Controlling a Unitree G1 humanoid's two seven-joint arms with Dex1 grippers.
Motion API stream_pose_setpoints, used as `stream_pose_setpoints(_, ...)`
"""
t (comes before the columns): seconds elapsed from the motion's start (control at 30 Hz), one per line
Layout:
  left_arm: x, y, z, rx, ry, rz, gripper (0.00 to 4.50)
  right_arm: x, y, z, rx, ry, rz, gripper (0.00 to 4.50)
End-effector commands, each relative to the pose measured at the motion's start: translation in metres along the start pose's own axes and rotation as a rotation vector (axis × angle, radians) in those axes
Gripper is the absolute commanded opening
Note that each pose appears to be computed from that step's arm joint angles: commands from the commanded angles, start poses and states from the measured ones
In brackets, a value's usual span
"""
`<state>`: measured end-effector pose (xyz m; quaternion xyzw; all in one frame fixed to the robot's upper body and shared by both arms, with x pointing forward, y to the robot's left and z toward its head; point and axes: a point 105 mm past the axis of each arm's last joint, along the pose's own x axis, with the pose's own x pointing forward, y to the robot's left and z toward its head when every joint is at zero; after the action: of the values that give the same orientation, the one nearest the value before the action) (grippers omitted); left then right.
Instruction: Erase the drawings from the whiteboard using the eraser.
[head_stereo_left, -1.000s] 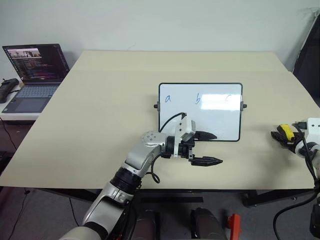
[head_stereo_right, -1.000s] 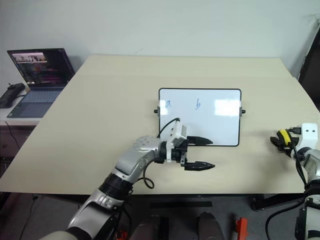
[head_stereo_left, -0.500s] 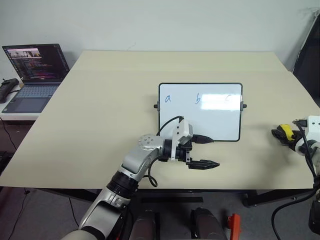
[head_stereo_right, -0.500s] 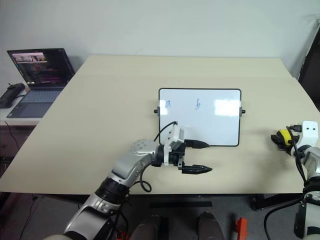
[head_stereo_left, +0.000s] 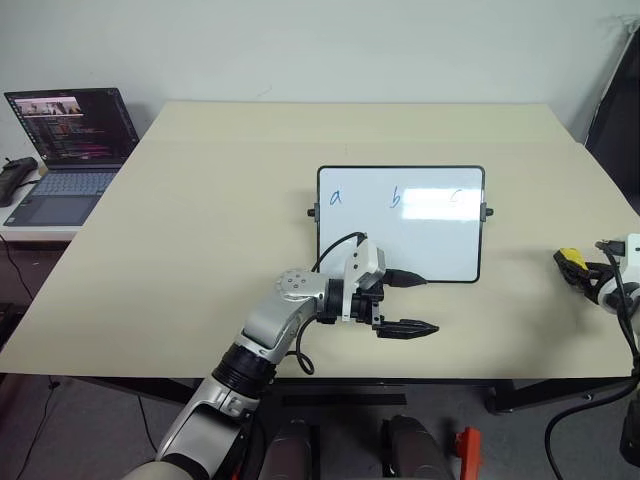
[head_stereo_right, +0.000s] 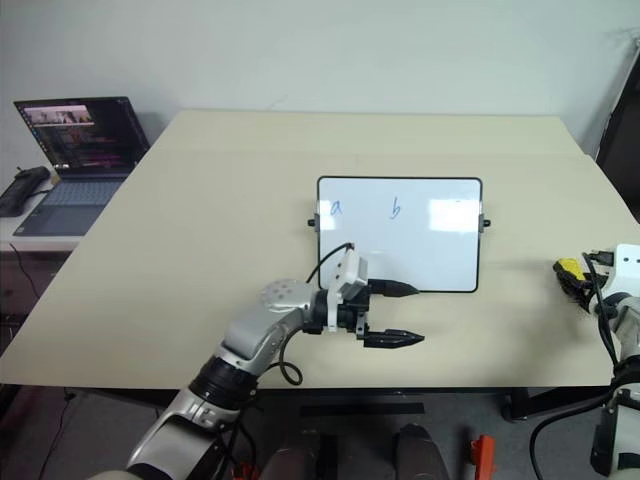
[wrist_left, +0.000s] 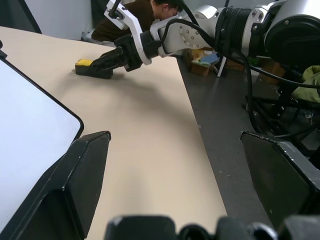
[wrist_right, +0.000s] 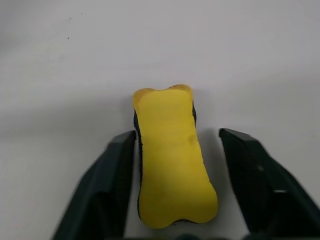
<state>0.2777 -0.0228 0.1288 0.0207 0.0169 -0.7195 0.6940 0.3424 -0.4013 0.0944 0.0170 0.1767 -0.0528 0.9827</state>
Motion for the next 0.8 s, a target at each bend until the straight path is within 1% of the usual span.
stream_pose_setpoints(0.03, 0.002, -0.004, 0.011, 0.042, -0.023, -0.02, 4.5, -0.006, -0.008, 0.021, 0.005, -0.07, -0.018, 1.3)
stream_pose_setpoints(0.07, 0.002, -0.004, 0.011, 0.042, -0.022, -0.021, 4.5, -0.006, -0.008, 0.02, 0.003, -0.068, -0.018, 1.04)
stream_pose_setpoints(0.1, 0.002, -0.004, 0.011, 0.042, -0.022, -0.022, 4.5, -0.005, -0.008, 0.02, 0.002, -0.067, -0.018, 0.98)
stream_pose_setpoints(0.37, 0.002, -0.004, 0.011, 0.043, -0.024, -0.022, 4.5, -0.005, -0.003, 0.02, -0.018, -0.064, -0.002, 0.98)
stream_pose_setpoints(0.5, -0.008, 0.003, 0.014, 0.068, -0.024, 0.008, 4.5, -0.015, -0.005, 0.034, -0.057, -0.103, 0.012, 0.98)
stream_pose_setpoints(0.57, -0.023, 0.011, 0.019, 0.095, -0.016, 0.05, 4.5, -0.027, -0.004, 0.052, -0.074, -0.159, 0.036, 0.98)
stream_pose_setpoints(0.63, -0.046, 0.022, 0.025, 0.124, 0.004, 0.114, 4.5, -0.047, 0.008, 0.077, -0.153, -0.221, 0.093, 0.98)
stream_pose_setpoints(0.67, -0.062, 0.027, 0.027, 0.139, 0.023, 0.154, 4.5, -0.058, 0.022, 0.09, -0.214, -0.248, 0.142, 0.98)
stream_pose_setpoints(0.73, -0.081, 0.034, 0.03, 0.157, 0.046, 0.204, 4.5, -0.072, 0.044, 0.104, -0.29, -0.271, 0.209, 0.98)
stream_pose_setpoints(0.8, -0.115, 0.046, 0.033, 0.183, 0.079, 0.321, 4.5, -0.093, 0.095, 0.128, -0.411, -0.347, 0.37, 0.98)
